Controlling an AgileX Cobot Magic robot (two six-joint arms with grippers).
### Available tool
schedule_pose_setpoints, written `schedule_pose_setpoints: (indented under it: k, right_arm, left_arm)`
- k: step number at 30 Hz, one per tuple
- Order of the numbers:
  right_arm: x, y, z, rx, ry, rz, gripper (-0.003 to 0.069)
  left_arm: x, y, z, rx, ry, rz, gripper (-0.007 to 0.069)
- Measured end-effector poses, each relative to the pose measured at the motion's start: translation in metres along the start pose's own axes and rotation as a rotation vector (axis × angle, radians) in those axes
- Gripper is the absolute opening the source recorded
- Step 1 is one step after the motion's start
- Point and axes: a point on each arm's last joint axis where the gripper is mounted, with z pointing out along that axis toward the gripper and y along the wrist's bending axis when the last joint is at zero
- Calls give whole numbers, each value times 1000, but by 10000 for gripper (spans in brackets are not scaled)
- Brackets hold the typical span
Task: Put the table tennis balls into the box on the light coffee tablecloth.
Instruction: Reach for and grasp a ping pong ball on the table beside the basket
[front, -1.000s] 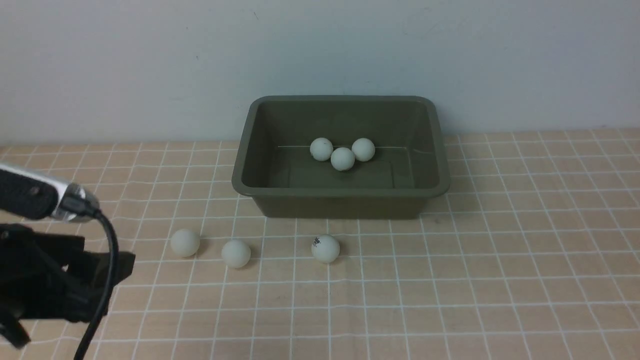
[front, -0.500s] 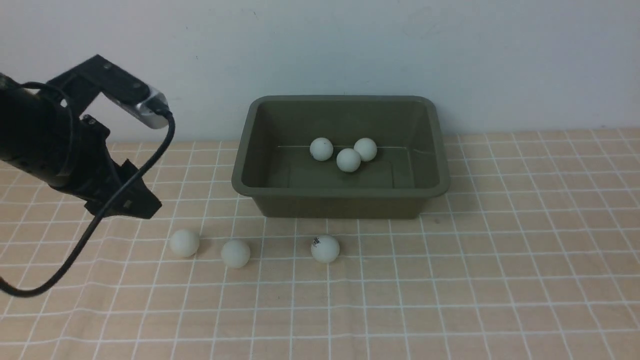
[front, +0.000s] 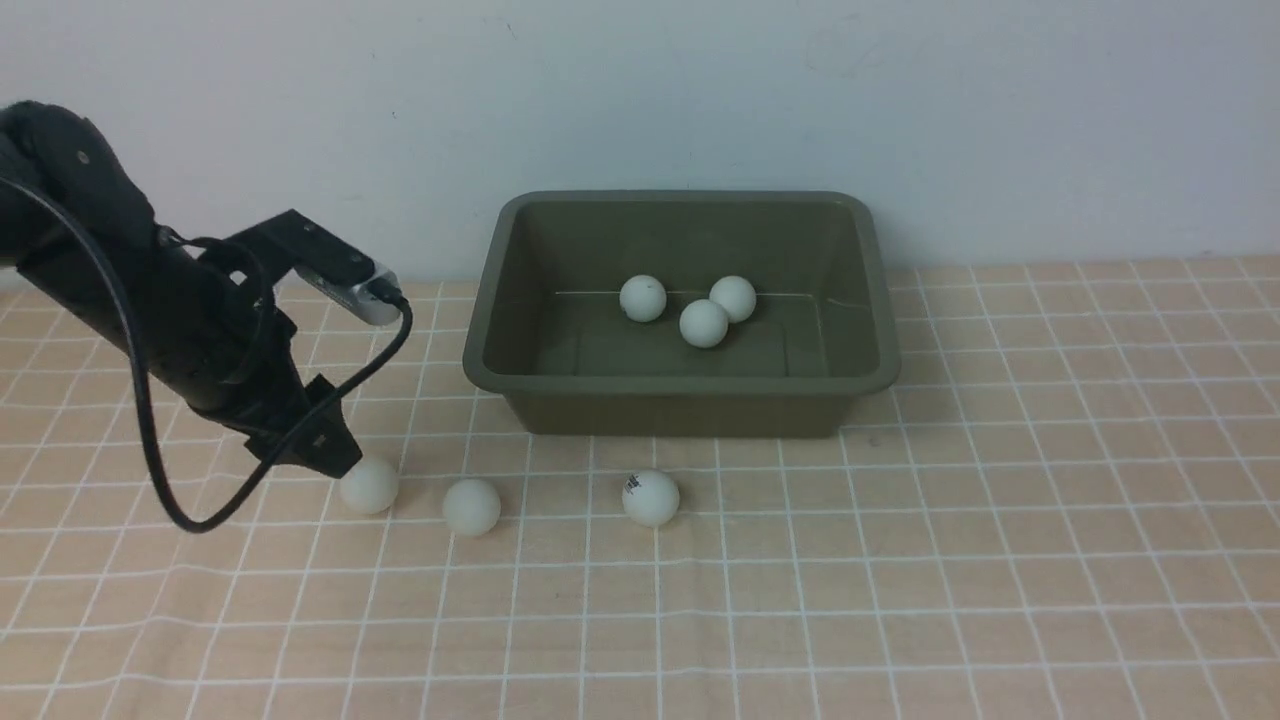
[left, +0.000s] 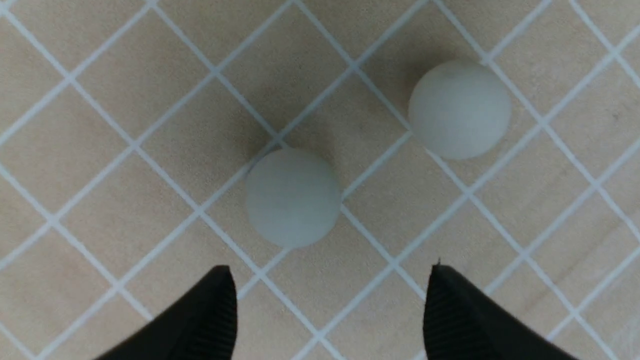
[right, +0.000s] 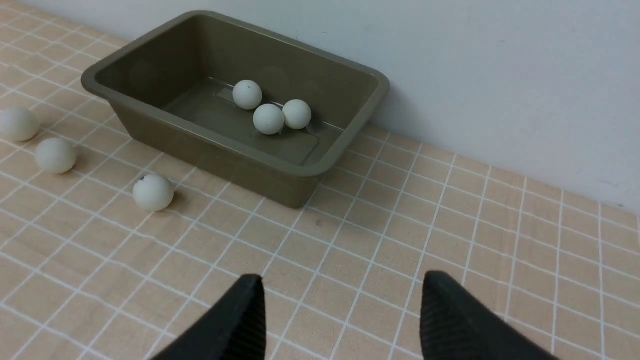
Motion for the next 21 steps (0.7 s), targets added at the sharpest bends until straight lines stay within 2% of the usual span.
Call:
schedule_pose_setpoints:
  k: [6, 21]
  right_arm:
    - [0, 0, 0, -2, -2, 2, 390]
    - [-1, 3, 0, -29, -9, 36, 390]
  left_arm:
    - [1, 11, 33, 27, 5, -49, 417]
    - [-3, 20, 55, 24, -29, -99, 417]
